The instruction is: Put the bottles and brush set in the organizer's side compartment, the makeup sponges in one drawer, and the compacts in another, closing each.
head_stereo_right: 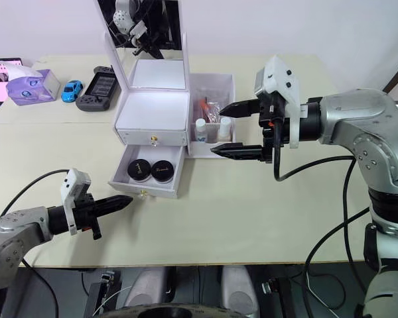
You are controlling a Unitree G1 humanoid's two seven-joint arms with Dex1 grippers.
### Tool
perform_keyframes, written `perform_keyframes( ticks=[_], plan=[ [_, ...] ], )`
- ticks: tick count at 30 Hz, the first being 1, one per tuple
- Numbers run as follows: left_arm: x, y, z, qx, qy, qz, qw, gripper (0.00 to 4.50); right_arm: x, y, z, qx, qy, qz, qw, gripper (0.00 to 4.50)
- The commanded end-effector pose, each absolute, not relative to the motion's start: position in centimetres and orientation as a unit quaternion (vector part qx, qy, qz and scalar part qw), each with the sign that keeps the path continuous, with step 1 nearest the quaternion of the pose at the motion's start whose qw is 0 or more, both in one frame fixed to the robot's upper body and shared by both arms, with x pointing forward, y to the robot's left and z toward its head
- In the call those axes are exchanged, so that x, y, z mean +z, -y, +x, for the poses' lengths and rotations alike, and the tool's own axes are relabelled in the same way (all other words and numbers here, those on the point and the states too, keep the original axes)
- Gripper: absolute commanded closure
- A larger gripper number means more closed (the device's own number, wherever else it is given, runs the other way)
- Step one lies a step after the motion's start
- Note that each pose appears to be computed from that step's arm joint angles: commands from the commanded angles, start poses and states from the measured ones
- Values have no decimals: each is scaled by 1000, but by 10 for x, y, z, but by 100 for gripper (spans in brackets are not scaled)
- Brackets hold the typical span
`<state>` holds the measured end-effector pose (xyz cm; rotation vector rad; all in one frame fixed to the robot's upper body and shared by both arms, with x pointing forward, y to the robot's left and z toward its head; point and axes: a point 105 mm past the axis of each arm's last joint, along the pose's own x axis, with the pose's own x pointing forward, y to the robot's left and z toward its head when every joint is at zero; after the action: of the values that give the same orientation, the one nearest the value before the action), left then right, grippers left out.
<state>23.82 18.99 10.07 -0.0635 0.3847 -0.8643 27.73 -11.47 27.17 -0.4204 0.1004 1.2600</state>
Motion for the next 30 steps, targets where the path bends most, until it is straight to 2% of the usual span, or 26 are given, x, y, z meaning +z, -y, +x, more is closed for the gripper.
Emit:
perform_keyframes(
  ticks=[1, 6, 11, 16, 21, 30],
  plan=[
    [109, -184, 228, -411, -141, -27, 900, 444, 280, 120, 274, 568, -32, -211, 795, 0],
    [105, -176, 217, -368, -89, -35, 925, 444, 277, 123, 274, 563, -35, -207, 799, 0],
    [102, -184, 222, -255, -21, 9, 967, 444, 276, 118, 275, 566, -32, -209, 797, 0],
    [92, -184, 214, -200, -11, 11, 980, 444, 278, 115, 274, 566, -26, -208, 797, 0],
    [73, -187, 219, -213, -30, 17, 977, 444, 276, 113, 274, 566, -27, -203, 798, 0],
    [58, -171, 242, -251, -13, 8, 968, 444, 271, 115, 275, 558, -37, -208, 803, 0]
  ],
)
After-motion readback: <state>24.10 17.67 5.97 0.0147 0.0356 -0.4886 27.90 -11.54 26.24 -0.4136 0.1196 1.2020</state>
